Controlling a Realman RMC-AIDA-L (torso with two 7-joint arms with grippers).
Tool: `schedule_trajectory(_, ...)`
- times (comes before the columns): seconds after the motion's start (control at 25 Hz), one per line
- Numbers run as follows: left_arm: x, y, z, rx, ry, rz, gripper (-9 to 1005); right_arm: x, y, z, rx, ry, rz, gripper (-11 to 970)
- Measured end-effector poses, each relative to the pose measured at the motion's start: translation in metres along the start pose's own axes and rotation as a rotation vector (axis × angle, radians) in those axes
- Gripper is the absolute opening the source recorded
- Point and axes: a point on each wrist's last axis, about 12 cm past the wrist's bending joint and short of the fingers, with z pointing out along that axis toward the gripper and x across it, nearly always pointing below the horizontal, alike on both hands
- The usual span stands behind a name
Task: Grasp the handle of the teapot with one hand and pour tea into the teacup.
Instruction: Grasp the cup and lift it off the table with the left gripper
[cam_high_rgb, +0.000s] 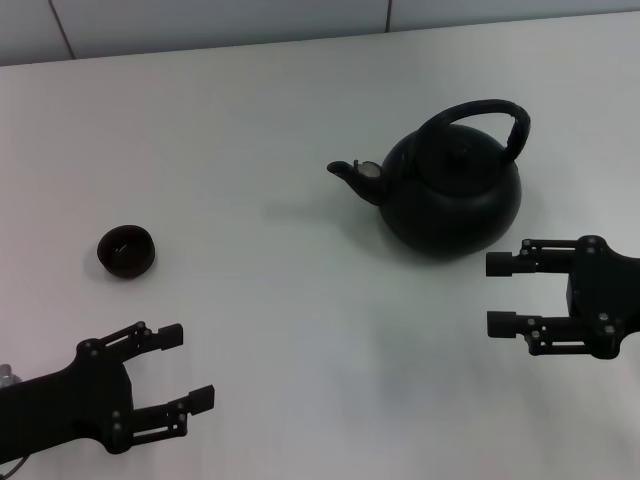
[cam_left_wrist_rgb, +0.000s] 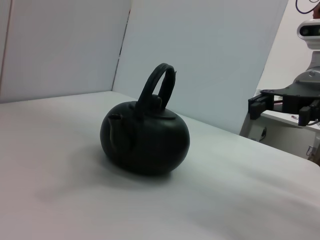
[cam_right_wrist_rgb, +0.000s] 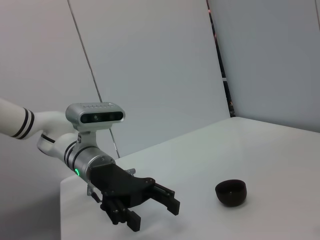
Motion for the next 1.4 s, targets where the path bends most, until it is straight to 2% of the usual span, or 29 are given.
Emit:
schedule_trajectory(0.24,-0.001,0.001,0.000,-0.006,-0.006,0.002,850,0.000,0.000,0.000,-0.001,0.000,0.000,684)
schedule_trajectory(0.36,-0.002,0.005,-0.003,-0.045,-0.027,-0.003,849,-0.001,0.000,0.000,-0.001,0.000,-0.002,683)
schedule_trajectory(0.6,0.000,0.017,-0.013,-0.211,-0.084,-0.043,846,-0.002,-0.001,0.001,0.004,-0.009,-0.006,683)
schedule_trajectory(0.64,0.000,0.017,-0.013,-0.211,-0.084,-0.043,846,-0.002,-0.002,0.001,0.003,-0.010,-0.008,683)
schedule_trajectory(0.68,0.004,0.026,-0.018,-0.328,-0.135,-0.092,845,-0.003,-0.002,0.002,0.001,-0.011,-0.011,683)
schedule_trajectory(0.72,0.004,0.026,-0.018,-0.328,-0.135,-0.092,845,-0.003,-0.002,0.002,0.001,-0.011,-0.011,683)
schedule_trajectory(0.88,0.008,0.033,-0.020,-0.434,-0.170,-0.099,843,-0.004,-0.003,0.003,-0.001,-0.012,-0.015,683)
schedule_trajectory(1.4,0.019,0.035,-0.014,-0.515,-0.135,-0.032,837,-0.008,-0.005,0.007,-0.007,-0.019,-0.021,683)
